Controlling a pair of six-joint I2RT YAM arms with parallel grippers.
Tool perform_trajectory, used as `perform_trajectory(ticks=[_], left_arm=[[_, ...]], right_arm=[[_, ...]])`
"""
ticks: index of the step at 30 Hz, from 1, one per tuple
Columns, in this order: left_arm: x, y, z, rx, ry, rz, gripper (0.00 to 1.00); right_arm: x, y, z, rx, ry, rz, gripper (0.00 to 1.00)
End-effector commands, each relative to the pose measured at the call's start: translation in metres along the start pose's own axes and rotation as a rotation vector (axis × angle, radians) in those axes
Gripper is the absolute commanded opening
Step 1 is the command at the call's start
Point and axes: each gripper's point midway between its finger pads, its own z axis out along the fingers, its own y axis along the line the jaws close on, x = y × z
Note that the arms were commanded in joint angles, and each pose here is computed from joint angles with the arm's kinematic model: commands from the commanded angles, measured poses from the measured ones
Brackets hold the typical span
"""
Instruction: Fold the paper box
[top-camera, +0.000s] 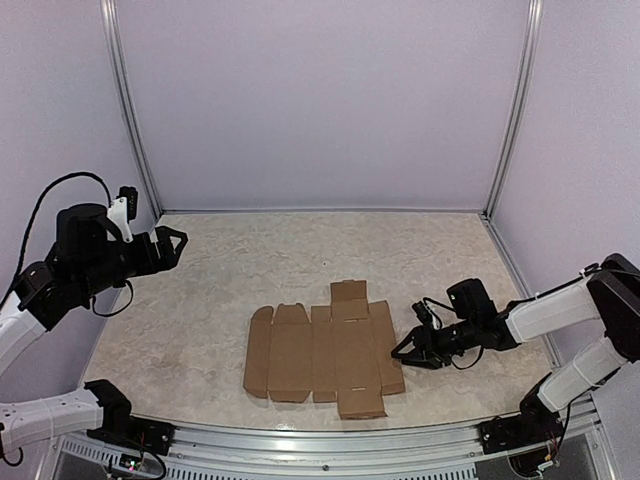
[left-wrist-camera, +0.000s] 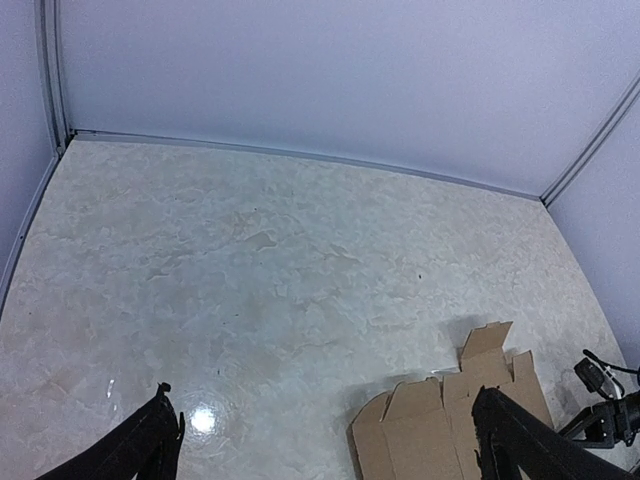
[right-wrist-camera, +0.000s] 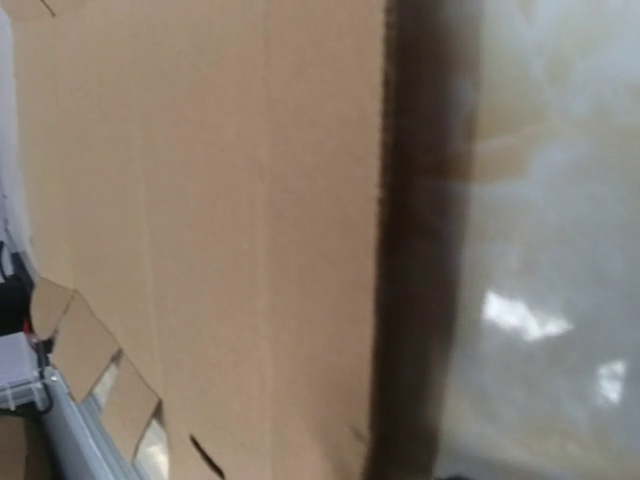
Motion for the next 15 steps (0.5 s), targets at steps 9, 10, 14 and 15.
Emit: perform_trajectory(ticks=[9,10,14,15], left_arm=[[0.0027,-0.0029,0.0015,0.012,0.01,0.013,0.99],[0.0028,-0.0031,0.0016,0.014,0.011,0.012,0.99],[0.0007,-0.0047,0.0009,0.02,0.008,0.011,0.99],[0.0004,-0.005,0.0007,0.021,0.009,0.011,0.99]], right_arm=[[0.0043,-0.0007,0.0155,-0.063,0.003,0.023,0.38],[0.0037,-0.0004,0.0159,-0.063,0.001,0.02,0.37],[-0.0004,0.0031,0.0165,-0.072,-0.008,0.008,0.22],[-0.0018,0.0048,0.0164,-0.076,-0.011,0.005,0.17]])
